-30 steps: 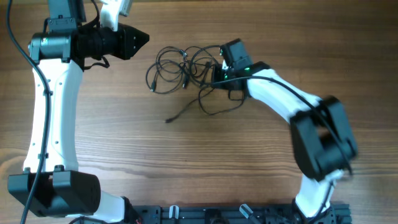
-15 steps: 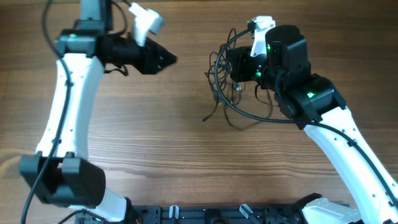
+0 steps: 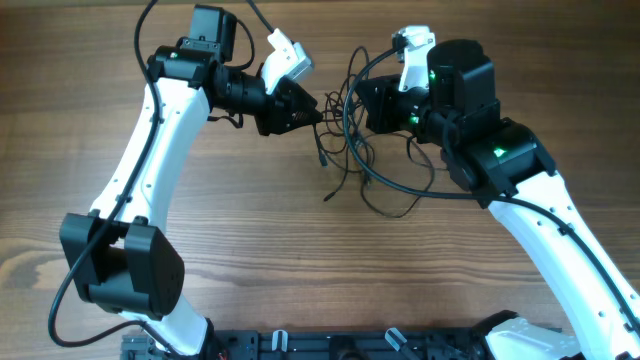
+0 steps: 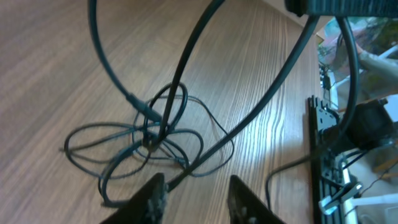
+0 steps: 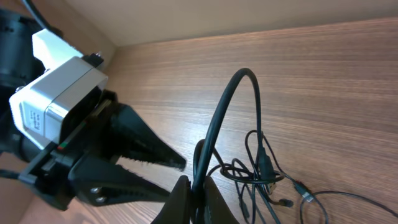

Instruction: Untangle cables

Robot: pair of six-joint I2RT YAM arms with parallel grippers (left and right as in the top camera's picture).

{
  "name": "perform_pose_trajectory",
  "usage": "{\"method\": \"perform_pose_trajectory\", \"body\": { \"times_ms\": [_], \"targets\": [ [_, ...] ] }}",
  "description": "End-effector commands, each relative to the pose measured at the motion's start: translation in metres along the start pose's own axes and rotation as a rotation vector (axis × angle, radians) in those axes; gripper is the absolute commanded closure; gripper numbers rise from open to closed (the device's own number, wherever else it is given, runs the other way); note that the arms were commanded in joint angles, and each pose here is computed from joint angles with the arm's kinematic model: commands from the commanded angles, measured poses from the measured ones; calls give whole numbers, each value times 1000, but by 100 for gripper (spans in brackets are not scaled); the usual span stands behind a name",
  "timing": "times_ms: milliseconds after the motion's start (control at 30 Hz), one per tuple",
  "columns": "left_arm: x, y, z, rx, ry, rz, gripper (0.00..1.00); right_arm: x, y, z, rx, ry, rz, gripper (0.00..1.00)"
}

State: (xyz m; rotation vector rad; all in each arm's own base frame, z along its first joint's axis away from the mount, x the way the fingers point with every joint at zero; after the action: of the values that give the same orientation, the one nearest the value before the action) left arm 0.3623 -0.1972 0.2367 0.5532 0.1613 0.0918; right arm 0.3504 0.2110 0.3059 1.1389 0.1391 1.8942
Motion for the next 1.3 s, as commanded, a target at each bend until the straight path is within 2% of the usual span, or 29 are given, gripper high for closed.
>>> {"method": "perform_pose_trajectory", "body": {
  "times_ms": [0, 100, 233, 433, 733, 767, 833, 900, 1100, 1267],
  "targets": [
    [3, -5, 3, -32, -64, -11, 66, 14, 6, -3, 22, -13, 71, 96],
    [7, -5, 6, -42, -91, 4, 67, 16, 7, -4, 35, -28, 85, 96],
    [16, -9, 5, -51, -112, 18, 73, 22, 7, -6, 50, -27, 118, 96],
    [18, -27, -7, -47, -73, -33, 69, 23, 7, -5, 45, -24, 125, 96],
    [-4, -47, 2, -38, -85, -107, 72, 27, 8, 1, 19, -14, 141, 96],
    [-6, -49, 3, -36, -87, -112, 73, 27, 8, 1, 17, -15, 138, 96],
    [-7, -51, 3, -35, -91, -116, 89, 27, 8, 1, 16, -14, 139, 96],
    [-5, -50, 1, -24, -91, -106, 96, 27, 8, 1, 17, -14, 138, 95],
    [11, -39, -16, 47, -59, -36, 96, 17, 7, 5, -14, -32, 80, 96],
    [25, -18, -26, 42, -12, 14, 96, -13, 7, 9, -73, -65, -93, 96]
  ]
}}
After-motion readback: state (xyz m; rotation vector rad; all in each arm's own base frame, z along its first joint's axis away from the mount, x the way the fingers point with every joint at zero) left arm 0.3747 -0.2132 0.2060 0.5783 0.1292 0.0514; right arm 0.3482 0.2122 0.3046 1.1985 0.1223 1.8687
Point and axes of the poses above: each gripper's point midway between its finger pads, its own y axis back along the fingers, its own x axis along the line the jaws close on, z = x × y, the point moved 2 cm from there along y, back along the fingers, and after that the axes turned 15 degrees about -y, right-handed, at the moved point
